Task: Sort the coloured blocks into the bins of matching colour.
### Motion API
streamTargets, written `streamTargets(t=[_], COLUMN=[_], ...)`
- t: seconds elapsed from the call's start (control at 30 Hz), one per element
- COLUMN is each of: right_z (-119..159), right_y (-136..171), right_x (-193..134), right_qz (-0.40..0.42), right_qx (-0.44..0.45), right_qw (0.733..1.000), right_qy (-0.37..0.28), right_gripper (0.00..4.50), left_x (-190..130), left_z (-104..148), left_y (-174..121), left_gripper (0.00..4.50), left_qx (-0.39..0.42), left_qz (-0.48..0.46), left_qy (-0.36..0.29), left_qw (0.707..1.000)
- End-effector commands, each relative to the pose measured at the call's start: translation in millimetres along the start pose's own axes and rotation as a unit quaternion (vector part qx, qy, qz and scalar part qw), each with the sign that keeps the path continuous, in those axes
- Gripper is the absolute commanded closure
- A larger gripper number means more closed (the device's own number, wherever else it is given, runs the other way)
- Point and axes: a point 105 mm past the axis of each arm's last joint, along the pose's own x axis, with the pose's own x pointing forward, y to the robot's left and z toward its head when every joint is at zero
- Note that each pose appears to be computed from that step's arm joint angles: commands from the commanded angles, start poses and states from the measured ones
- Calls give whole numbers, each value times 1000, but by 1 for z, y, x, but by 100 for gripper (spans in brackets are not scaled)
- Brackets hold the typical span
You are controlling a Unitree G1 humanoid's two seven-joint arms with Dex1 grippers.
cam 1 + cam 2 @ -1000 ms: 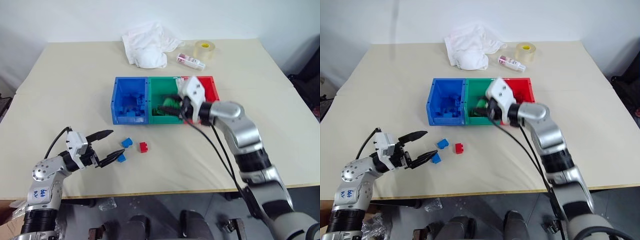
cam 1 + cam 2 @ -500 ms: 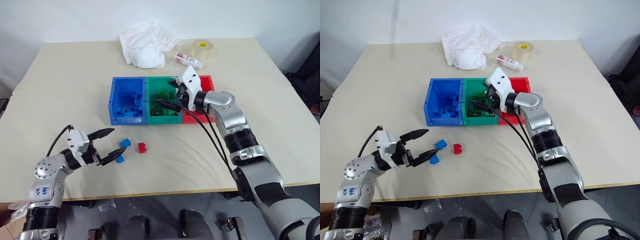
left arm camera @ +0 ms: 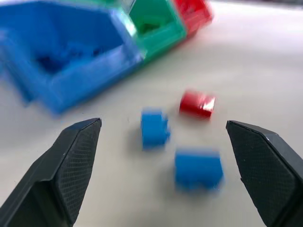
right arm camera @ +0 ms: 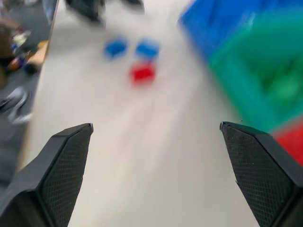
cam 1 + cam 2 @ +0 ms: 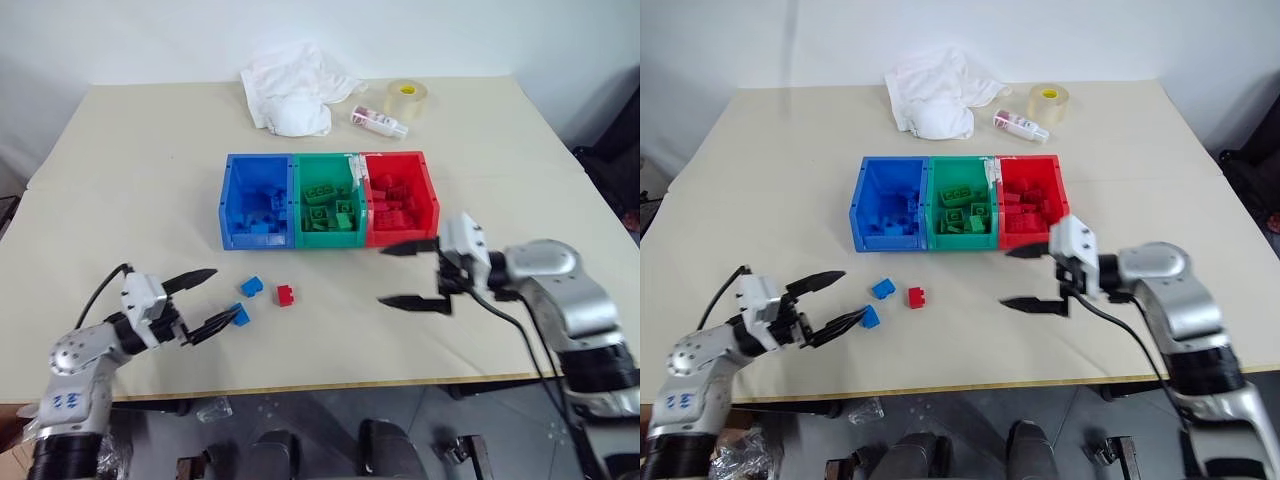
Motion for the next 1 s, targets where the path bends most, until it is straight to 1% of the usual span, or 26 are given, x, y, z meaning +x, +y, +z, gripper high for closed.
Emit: streamTargets(t=[0.03, 0.1, 0.17, 0.27, 0.33, 0.57, 0.63, 0.73, 0.83, 0.93, 1.0], right_z=[6, 2, 2, 2, 3, 6, 5, 5, 6, 4, 4], right_y=[5, 5, 5, 4, 2, 1, 2, 2, 3, 8, 12], right_x=[-13, -16, -17, -15, -12, -9, -10, -11, -10, -8, -8], right_qz=[-4, -11, -14, -14, -14, -16, -20, -33, -50, -60, -68], right_qx=[-3, 6, 10, 11, 8, -1, -3, -7, -9, -6, -4], right_qw=[1000, 1000, 1000, 1000, 1000, 1000, 1000, 999, 998, 998, 997], right_qy=[-3, 1, 0, -3, -6, -13, -14, -16, -22, -25, -28], right_gripper=[1, 1, 1, 1, 1, 1, 1, 1, 1, 1, 1], left_x=[-20, -35, -42, -42, -36, 28, 48, 73, 92, 106, 114], left_z=[15, 13, 12, 14, 20, 54, 58, 58, 42, 35, 29], left_y=[3, 0, -2, -3, -4, -26, -30, -36, -41, -41, -39], left_gripper=[0, 0, 0, 0, 0, 0, 0, 0, 0, 0, 0], left_qx=[28, 29, 28, 30, 39, 68, 71, 77, 90, 90, 99], left_qz=[14, 14, 10, 6, -5, -84, -101, -132, -174, -201, -214], left_qy=[-5, 15, 25, 27, 22, -29, -35, -23, 32, 50, 78], left_qw=[1000, 999, 999, 999, 999, 994, 992, 988, 980, 974, 969])
